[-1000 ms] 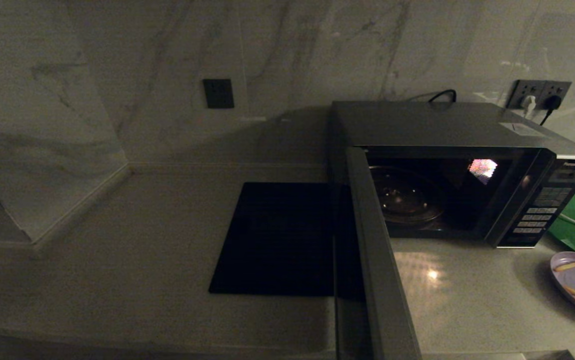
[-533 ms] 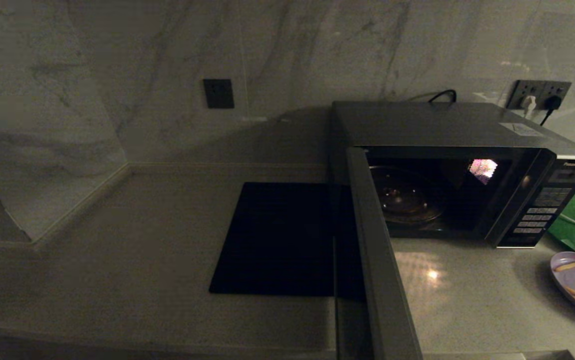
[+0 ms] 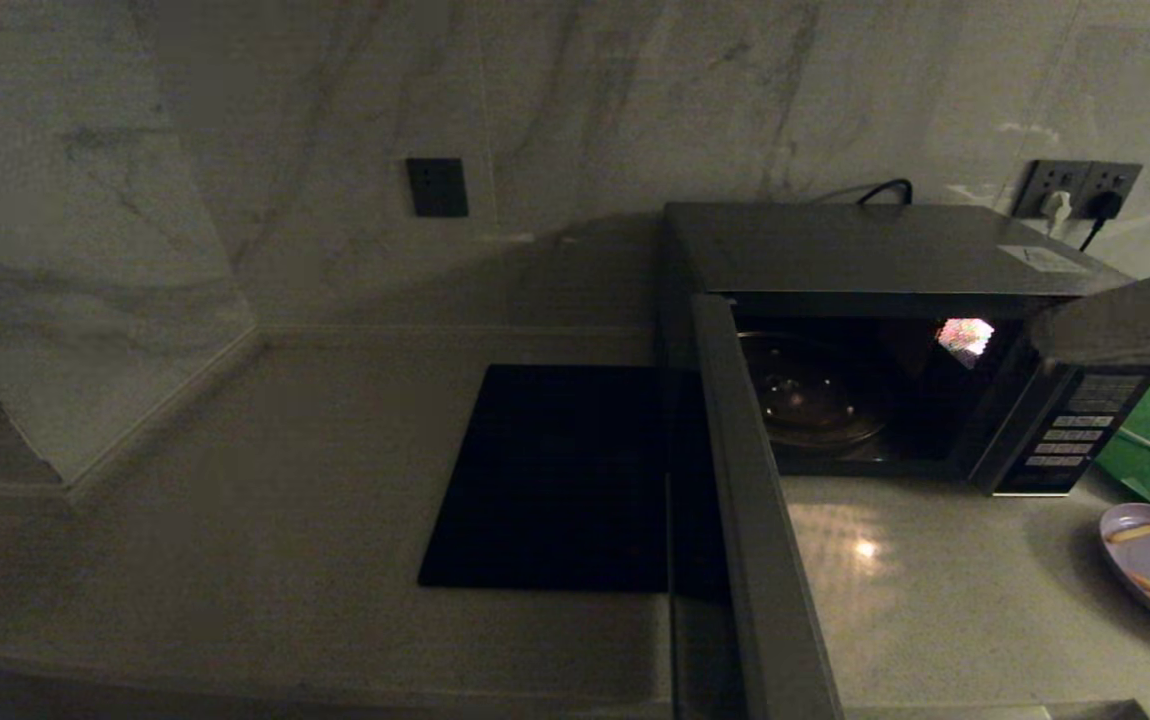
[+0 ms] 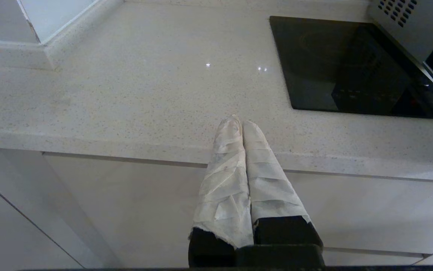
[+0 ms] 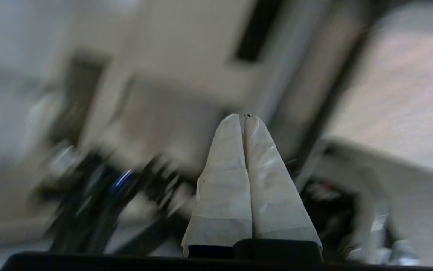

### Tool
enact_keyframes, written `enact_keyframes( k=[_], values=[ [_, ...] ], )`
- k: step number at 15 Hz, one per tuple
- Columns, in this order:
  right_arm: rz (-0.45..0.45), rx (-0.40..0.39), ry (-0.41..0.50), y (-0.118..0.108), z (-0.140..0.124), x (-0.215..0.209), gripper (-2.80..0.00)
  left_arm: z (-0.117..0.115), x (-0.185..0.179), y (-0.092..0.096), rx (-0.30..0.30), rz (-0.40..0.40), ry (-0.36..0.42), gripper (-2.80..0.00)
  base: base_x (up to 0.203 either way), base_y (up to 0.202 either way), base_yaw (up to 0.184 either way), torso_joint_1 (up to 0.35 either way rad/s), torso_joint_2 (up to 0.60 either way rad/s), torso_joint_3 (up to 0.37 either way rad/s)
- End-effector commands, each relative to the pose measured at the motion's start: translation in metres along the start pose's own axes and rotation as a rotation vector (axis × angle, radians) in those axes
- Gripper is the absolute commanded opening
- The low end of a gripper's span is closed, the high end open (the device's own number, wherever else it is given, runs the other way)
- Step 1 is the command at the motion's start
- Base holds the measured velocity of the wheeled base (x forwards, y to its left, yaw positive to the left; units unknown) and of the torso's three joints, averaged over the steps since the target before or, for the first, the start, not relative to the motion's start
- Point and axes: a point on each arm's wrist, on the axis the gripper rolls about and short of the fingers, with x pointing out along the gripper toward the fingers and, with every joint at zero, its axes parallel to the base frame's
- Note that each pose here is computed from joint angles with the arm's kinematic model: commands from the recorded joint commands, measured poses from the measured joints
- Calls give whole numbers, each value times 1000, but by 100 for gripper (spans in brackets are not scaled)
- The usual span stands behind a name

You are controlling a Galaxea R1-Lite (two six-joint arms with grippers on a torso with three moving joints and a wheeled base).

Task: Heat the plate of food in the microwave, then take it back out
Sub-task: Close the microwave oven

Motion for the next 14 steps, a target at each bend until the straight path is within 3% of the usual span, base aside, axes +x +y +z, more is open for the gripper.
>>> enact_keyframes(
  k=[1, 9, 14],
  values=[
    [49, -6, 81, 8, 1, 14, -280, 0, 0, 0, -1, 0, 0, -280, 0, 0, 0, 0, 0, 0],
    [16, -156, 268, 39, -35, 46, -280, 0, 0, 0, -1, 0, 0, -280, 0, 0, 0, 0, 0, 0],
    [-64, -251, 334, 55, -61, 70, -280, 0, 0, 0, -1, 0, 1, -280, 0, 0, 0, 0, 0, 0]
  ],
)
